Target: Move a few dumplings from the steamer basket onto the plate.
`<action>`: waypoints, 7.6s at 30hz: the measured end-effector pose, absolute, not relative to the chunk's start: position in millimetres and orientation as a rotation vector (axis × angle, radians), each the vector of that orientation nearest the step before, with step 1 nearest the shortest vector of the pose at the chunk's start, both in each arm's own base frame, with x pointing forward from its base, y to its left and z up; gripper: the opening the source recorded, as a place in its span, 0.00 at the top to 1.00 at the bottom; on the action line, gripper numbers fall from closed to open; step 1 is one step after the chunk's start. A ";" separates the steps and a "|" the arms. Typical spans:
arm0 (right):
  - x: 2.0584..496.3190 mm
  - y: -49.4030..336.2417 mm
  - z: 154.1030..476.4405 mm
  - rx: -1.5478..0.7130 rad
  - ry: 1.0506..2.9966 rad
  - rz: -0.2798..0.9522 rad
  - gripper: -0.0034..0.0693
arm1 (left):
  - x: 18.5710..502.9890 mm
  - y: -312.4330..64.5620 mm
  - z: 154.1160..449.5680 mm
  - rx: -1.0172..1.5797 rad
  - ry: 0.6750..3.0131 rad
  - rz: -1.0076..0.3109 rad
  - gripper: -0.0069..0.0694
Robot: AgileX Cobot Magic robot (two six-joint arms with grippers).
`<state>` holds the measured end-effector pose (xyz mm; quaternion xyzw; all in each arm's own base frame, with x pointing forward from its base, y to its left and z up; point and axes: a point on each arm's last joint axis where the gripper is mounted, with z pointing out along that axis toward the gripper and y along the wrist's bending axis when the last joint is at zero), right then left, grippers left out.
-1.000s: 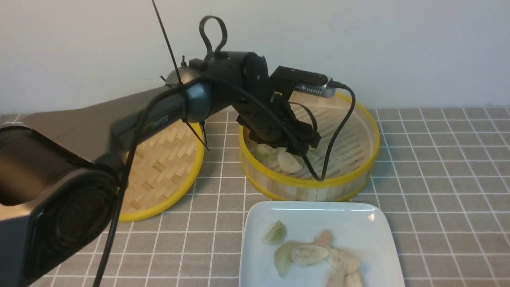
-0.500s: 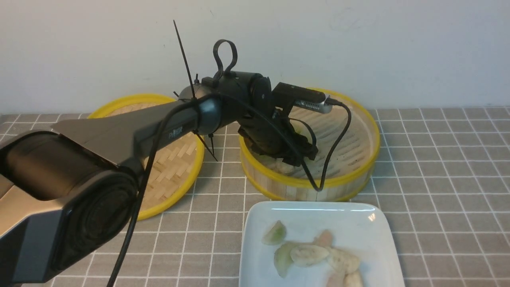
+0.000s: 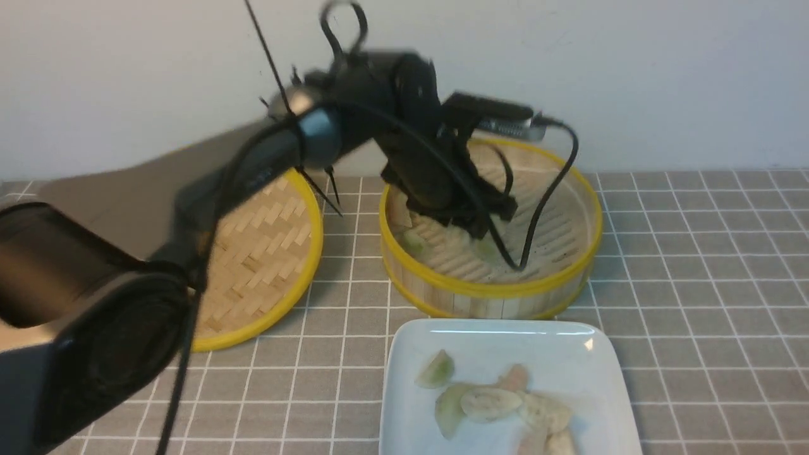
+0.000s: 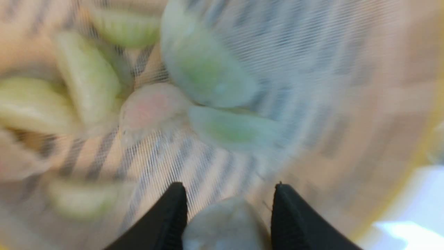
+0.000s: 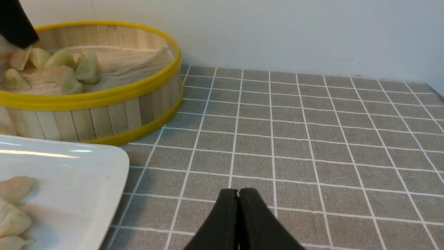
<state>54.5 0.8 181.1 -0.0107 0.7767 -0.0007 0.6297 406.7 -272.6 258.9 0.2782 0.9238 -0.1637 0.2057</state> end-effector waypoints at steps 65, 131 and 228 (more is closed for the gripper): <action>54.4 0.8 181.0 -0.024 1.780 -0.001 0.97 | 442.2 -280.2 173.6 0.818 2.591 0.118 0.27; 54.4 0.8 181.0 0.006 1.780 0.024 0.97 | 268.9 -307.7 197.8 1.194 2.955 -0.408 0.09; 54.4 0.8 181.0 0.006 1.780 0.024 0.97 | 52.7 -3.3 171.5 -0.007 1.869 -0.084 0.92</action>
